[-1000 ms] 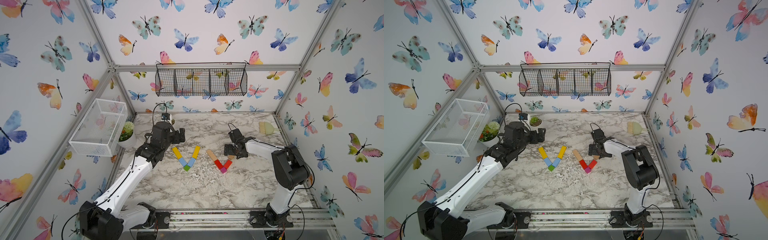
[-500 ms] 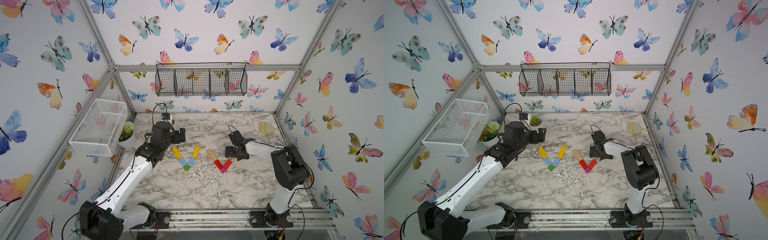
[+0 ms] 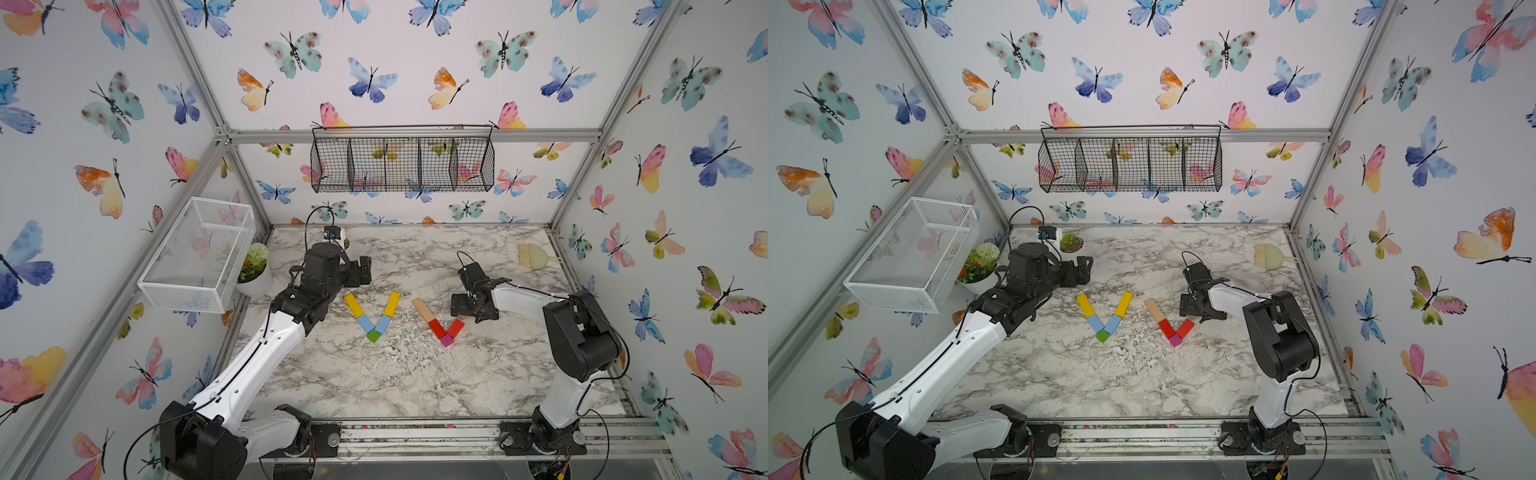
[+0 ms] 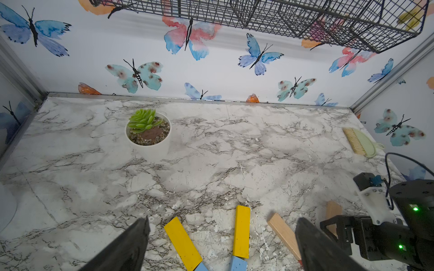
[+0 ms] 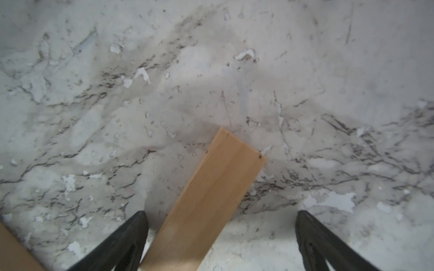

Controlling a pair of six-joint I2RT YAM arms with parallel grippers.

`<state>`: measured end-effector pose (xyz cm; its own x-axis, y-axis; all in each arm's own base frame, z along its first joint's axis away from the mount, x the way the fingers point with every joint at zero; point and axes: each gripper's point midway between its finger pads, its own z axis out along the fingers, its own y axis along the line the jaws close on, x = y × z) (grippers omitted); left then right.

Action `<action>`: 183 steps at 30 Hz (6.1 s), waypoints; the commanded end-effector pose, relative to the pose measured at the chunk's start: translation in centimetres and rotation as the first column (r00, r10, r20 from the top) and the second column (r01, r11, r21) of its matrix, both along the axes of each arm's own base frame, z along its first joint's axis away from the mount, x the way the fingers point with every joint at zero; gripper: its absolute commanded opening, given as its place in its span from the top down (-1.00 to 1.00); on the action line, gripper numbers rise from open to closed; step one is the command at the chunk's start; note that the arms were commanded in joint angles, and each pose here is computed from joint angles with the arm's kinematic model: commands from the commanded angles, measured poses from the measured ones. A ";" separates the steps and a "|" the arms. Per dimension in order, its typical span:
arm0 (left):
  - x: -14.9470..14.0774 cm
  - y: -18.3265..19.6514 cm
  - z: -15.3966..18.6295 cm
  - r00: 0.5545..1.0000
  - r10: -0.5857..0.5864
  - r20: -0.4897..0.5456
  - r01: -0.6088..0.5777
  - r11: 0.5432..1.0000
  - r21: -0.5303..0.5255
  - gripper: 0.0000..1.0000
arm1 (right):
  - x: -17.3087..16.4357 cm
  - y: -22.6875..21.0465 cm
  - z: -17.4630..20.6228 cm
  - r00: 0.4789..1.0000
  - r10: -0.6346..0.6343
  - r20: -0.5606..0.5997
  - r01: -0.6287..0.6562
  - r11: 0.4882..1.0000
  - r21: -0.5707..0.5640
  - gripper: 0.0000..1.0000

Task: Assemble the letter v with building blocks
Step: Assemble the building block at the center of the board.

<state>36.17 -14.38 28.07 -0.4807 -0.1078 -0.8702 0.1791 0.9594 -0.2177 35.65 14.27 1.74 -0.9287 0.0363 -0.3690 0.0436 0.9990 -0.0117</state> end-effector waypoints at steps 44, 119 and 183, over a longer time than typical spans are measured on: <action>0.8 -0.5 -1.4 0.999 -0.018 -0.037 0.018 1.000 -0.001 -0.95 | 6.1 2.7 2.2 0.981 0.173 0.090 -0.186 0.970 0.155 -0.98; 1.0 -0.6 -1.7 0.999 -0.023 -0.043 0.023 1.000 -0.008 -0.96 | 5.5 3.9 2.3 0.975 0.213 0.064 -0.222 0.952 0.210 -0.98; 0.9 -1.0 -1.7 0.998 -0.042 -0.046 0.040 0.999 -0.029 -0.96 | -1.8 0.5 1.1 0.992 0.122 -0.030 -0.122 0.993 0.002 -0.98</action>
<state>36.90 -15.28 26.15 -0.5318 -0.0978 -0.8412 0.2028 0.9497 -0.2386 34.41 15.39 2.56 -0.9344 -0.0836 -0.3462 -0.0956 0.9953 0.0179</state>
